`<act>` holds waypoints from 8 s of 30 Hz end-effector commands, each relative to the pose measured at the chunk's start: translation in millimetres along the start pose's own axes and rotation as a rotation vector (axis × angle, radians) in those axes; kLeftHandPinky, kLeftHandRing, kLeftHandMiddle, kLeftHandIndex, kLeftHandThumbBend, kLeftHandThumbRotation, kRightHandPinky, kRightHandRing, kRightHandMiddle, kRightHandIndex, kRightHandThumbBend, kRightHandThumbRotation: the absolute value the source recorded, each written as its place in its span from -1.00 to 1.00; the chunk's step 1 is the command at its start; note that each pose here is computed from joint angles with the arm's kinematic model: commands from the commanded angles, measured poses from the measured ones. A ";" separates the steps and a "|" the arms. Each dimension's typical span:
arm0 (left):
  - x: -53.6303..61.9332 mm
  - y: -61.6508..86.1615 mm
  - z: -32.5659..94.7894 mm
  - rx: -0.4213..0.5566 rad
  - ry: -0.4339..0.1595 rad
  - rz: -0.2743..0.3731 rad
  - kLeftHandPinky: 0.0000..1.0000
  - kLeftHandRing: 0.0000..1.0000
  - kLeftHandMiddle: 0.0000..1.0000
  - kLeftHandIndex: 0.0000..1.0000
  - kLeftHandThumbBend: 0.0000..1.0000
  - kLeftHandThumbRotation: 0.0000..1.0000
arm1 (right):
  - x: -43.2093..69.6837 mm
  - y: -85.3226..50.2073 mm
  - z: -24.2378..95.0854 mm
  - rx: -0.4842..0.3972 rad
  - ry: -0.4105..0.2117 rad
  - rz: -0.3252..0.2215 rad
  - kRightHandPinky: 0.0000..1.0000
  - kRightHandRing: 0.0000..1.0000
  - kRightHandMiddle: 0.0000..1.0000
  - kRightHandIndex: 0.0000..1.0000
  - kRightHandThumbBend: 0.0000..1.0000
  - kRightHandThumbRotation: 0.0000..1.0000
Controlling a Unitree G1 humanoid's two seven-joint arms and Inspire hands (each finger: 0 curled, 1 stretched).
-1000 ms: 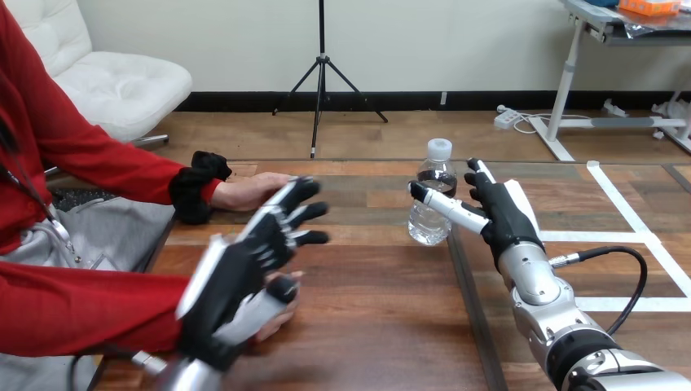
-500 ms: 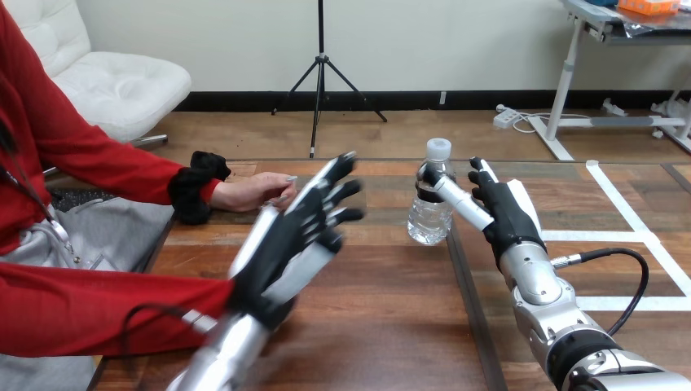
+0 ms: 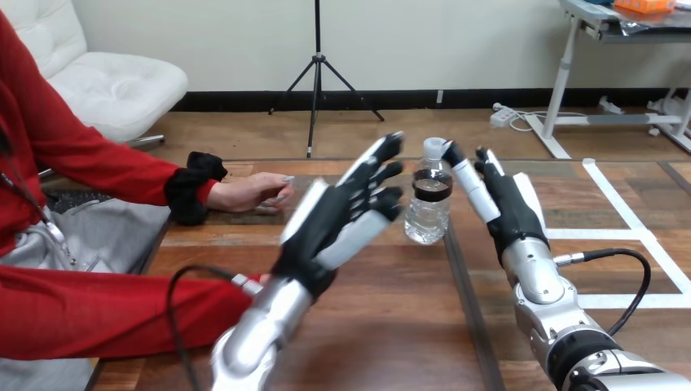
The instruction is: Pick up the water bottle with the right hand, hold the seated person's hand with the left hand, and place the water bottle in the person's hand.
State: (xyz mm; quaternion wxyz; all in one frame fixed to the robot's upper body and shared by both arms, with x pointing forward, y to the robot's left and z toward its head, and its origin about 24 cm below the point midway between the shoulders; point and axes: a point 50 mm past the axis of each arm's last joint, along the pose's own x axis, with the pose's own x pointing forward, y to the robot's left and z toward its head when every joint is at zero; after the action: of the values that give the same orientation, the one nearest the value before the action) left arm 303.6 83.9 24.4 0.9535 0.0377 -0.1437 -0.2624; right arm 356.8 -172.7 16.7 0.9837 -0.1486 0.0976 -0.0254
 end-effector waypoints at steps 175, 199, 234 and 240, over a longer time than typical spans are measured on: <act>82.7 -7.7 5.8 -0.175 0.463 -0.014 1.00 1.00 1.00 1.00 0.96 1.00 | 5.7 -8.1 14.8 0.289 -0.052 0.136 1.00 1.00 1.00 1.00 0.89 1.00; 74.0 -10.2 1.0 -0.218 0.426 -0.076 1.00 1.00 1.00 1.00 0.90 1.00 | -1.7 -2.9 4.8 0.326 -0.081 0.184 1.00 1.00 1.00 1.00 1.00 1.00; 40.9 -7.8 -16.1 -0.259 0.363 -0.187 0.81 0.90 0.95 0.89 1.00 1.00 | -29.1 8.2 -25.7 0.353 -0.163 0.228 0.83 0.89 0.93 0.93 1.00 1.00; 33.2 -6.9 -19.2 -0.275 0.348 -0.203 0.77 0.89 0.94 0.88 1.00 1.00 | -34.6 11.0 -29.9 0.375 -0.179 0.227 0.82 0.88 0.91 0.91 1.00 1.00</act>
State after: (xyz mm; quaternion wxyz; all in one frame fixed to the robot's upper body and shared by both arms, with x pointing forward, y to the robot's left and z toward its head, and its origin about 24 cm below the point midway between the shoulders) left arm 329.2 57.8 2.9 0.9270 -0.0354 0.1059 -0.3581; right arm 304.1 -171.7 -32.1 0.9916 0.0443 0.0925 0.0792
